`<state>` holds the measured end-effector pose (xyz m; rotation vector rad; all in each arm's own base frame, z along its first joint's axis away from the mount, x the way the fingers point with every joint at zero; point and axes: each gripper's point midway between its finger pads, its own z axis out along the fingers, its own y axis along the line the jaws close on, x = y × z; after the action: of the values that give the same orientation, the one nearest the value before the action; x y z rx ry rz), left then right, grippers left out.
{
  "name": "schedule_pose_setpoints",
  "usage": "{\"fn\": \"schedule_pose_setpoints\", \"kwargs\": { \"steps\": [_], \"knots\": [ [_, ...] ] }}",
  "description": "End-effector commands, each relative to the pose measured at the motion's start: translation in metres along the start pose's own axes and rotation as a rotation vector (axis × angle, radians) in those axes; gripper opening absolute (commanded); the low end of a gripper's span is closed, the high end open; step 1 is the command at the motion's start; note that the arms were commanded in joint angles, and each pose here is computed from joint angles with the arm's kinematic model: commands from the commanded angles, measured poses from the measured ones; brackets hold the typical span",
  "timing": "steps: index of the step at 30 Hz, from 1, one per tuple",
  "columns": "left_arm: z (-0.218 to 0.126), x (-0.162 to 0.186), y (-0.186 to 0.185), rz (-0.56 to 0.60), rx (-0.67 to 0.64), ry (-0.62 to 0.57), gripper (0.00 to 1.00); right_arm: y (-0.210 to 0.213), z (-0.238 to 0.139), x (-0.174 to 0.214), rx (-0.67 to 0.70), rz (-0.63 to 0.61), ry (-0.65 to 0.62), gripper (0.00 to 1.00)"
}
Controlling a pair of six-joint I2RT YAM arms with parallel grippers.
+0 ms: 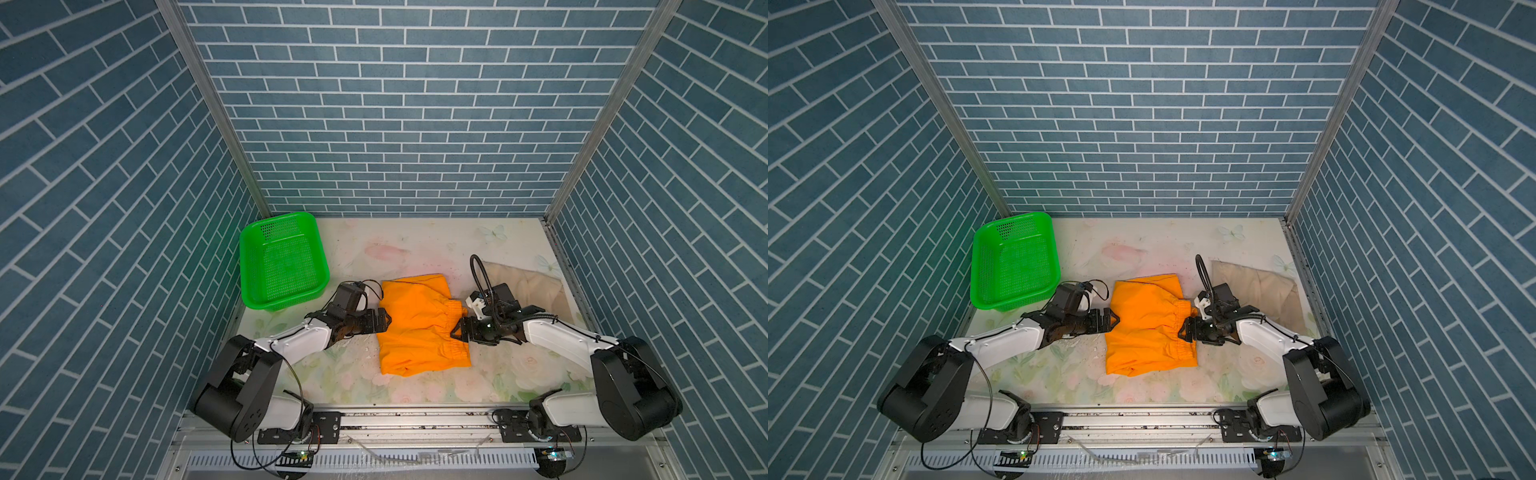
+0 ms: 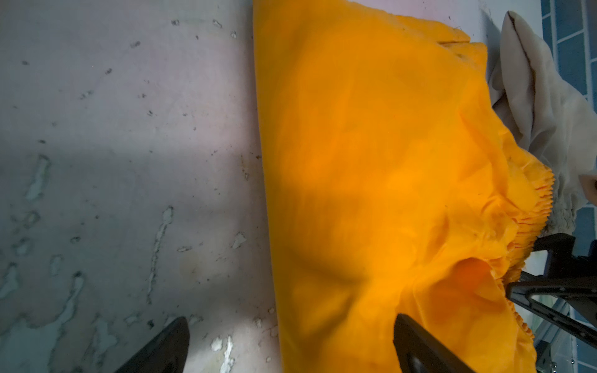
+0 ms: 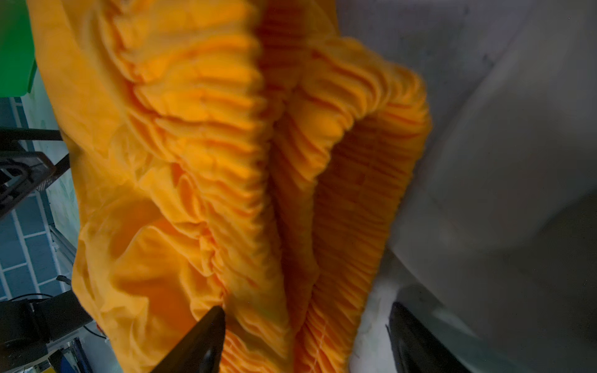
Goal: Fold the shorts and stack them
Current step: 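Grasp the orange shorts with both grippers from either side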
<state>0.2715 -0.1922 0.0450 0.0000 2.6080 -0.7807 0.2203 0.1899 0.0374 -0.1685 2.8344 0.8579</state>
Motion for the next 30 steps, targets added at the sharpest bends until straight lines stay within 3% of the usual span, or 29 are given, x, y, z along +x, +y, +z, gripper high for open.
{"fn": "schedule_pose_setpoints", "kwargs": {
  "steps": [1, 7, 11, 15, 20, 22, 25, 30],
  "knots": [
    [0.003, 0.006, 0.003, -0.019, 0.018, 0.012, 1.0, 0.003, 0.006, -0.011, -0.014, -0.013, -0.03, 0.8],
    [0.009, 0.012, -0.003, -0.037, 0.066, 0.028, 1.0, 0.002, 0.021, -0.008, -0.053, 0.019, -0.017, 0.78],
    [0.016, 0.017, -0.011, -0.028, 0.086, 0.045, 0.95, 0.008, 0.029, -0.01, -0.102, 0.044, -0.033, 0.67],
    [0.021, 0.02, -0.019, -0.009, 0.114, 0.061, 0.75, 0.019, 0.036, -0.016, -0.158, 0.052, -0.055, 0.48],
    [0.026, 0.023, -0.026, -0.002, 0.135, 0.083, 0.34, 0.039, 0.038, -0.035, -0.269, 0.059, -0.109, 0.15],
    [0.026, 0.023, -0.029, 0.002, 0.138, 0.084, 0.23, 0.048, 0.033, -0.044, -0.304, 0.051, -0.132, 0.03],
    [0.024, 0.018, -0.032, 0.011, 0.137, 0.083, 0.02, 0.057, 0.022, -0.051, -0.304, 0.018, -0.145, 0.0],
    [0.018, -0.007, -0.06, 0.092, 0.131, 0.082, 0.0, 0.061, -0.006, -0.06, -0.192, -0.058, -0.14, 0.0]
  ]
}}
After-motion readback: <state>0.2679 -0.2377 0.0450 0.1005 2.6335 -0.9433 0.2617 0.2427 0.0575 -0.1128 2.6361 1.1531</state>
